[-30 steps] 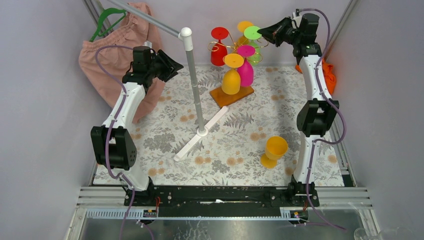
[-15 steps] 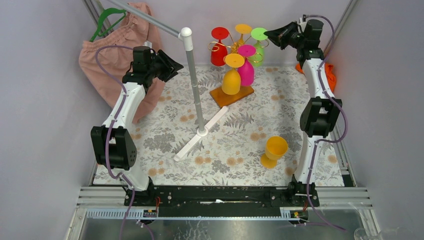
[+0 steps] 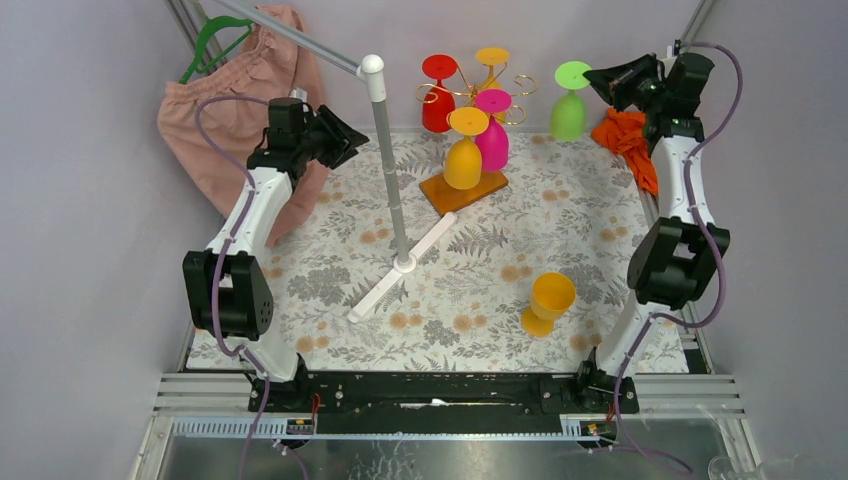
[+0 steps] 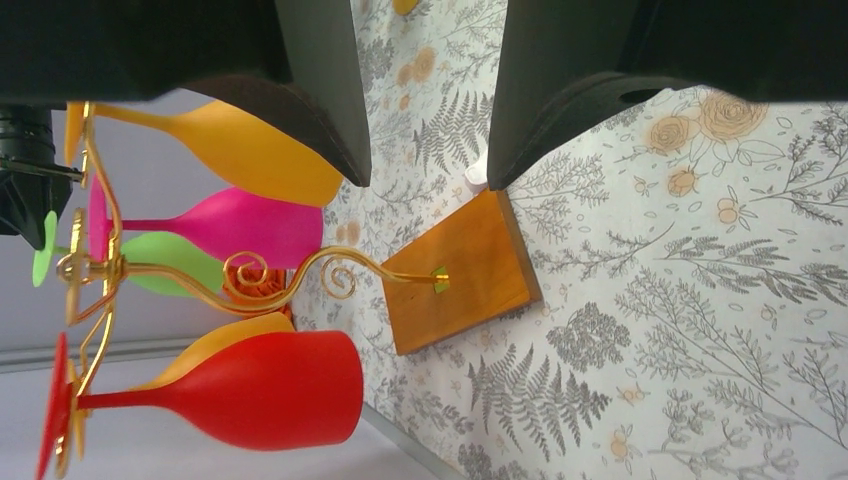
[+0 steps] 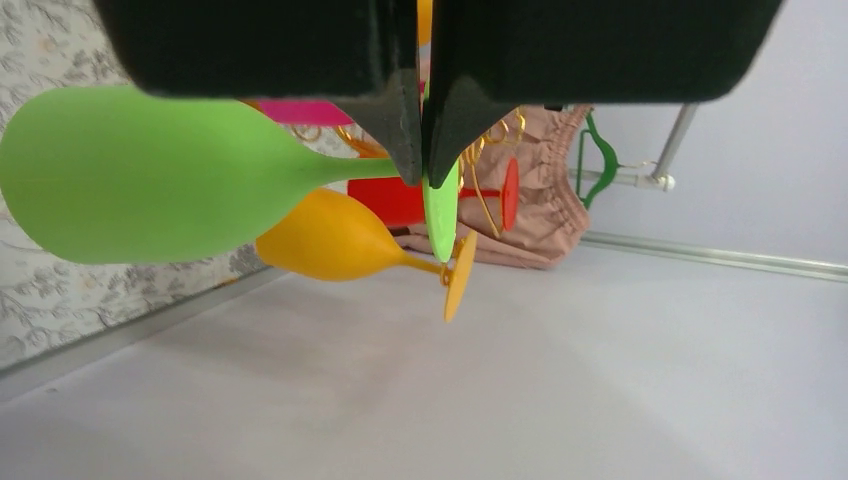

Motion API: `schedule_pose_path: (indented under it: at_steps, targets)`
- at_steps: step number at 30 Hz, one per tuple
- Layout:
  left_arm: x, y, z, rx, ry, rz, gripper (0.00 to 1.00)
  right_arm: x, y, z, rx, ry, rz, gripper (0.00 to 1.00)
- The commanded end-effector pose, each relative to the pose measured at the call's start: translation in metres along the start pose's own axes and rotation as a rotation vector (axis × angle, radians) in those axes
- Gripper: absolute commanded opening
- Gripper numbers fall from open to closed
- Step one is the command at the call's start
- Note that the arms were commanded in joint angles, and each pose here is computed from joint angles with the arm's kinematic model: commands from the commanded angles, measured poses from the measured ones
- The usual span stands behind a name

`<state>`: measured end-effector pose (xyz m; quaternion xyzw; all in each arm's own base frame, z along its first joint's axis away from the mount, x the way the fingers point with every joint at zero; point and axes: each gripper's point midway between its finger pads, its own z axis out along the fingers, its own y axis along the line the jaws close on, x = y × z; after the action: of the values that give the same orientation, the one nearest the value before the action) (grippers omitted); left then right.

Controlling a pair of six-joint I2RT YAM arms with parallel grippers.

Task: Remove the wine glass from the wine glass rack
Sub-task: Pick up the wine glass from the wine rack, then place the wine glass at the center of the board.

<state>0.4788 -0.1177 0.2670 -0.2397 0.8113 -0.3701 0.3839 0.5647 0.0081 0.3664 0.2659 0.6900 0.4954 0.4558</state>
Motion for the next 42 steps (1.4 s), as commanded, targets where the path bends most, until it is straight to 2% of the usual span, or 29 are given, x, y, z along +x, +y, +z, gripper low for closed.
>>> schedule_pose_path:
  at_steps: [1,4,9,15,19,22,27,34,42]
  targets:
    - [0.012,-0.006,0.001,0.086,0.039,0.002,0.53,0.019,0.069,-0.053,-0.056,-0.051,-0.206,0.00]
    - [0.023,-0.016,0.000,0.224,0.095,-0.068,0.54,0.036,0.092,-0.095,-0.040,-0.089,-0.285,0.00]
    - [0.038,-0.039,-0.011,0.461,0.157,-0.141,0.54,0.085,0.140,-0.164,-0.140,-0.081,-0.350,0.00]
    - [0.045,-0.077,-0.053,0.714,0.197,-0.183,0.54,0.155,0.192,-0.220,-0.407,0.078,-0.324,0.00]
    - [0.040,-0.093,-0.073,0.832,0.185,-0.208,0.57,0.189,0.220,-0.241,-0.533,0.170,-0.348,0.00]
    - [0.038,-0.099,-0.068,0.890,0.207,-0.224,0.57,0.197,0.235,-0.242,-0.598,0.198,-0.358,0.00]
    - [0.028,-0.115,-0.077,1.114,0.247,-0.268,0.57,0.208,0.268,-0.235,-0.783,0.303,-0.289,0.00]
    - [0.014,-0.133,-0.071,1.178,0.220,-0.208,0.60,0.221,0.307,-0.209,-0.933,0.409,-0.258,0.00]
    - [-0.001,-0.148,-0.064,1.235,0.212,-0.193,0.62,0.218,0.313,-0.159,-0.984,0.447,-0.167,0.00]
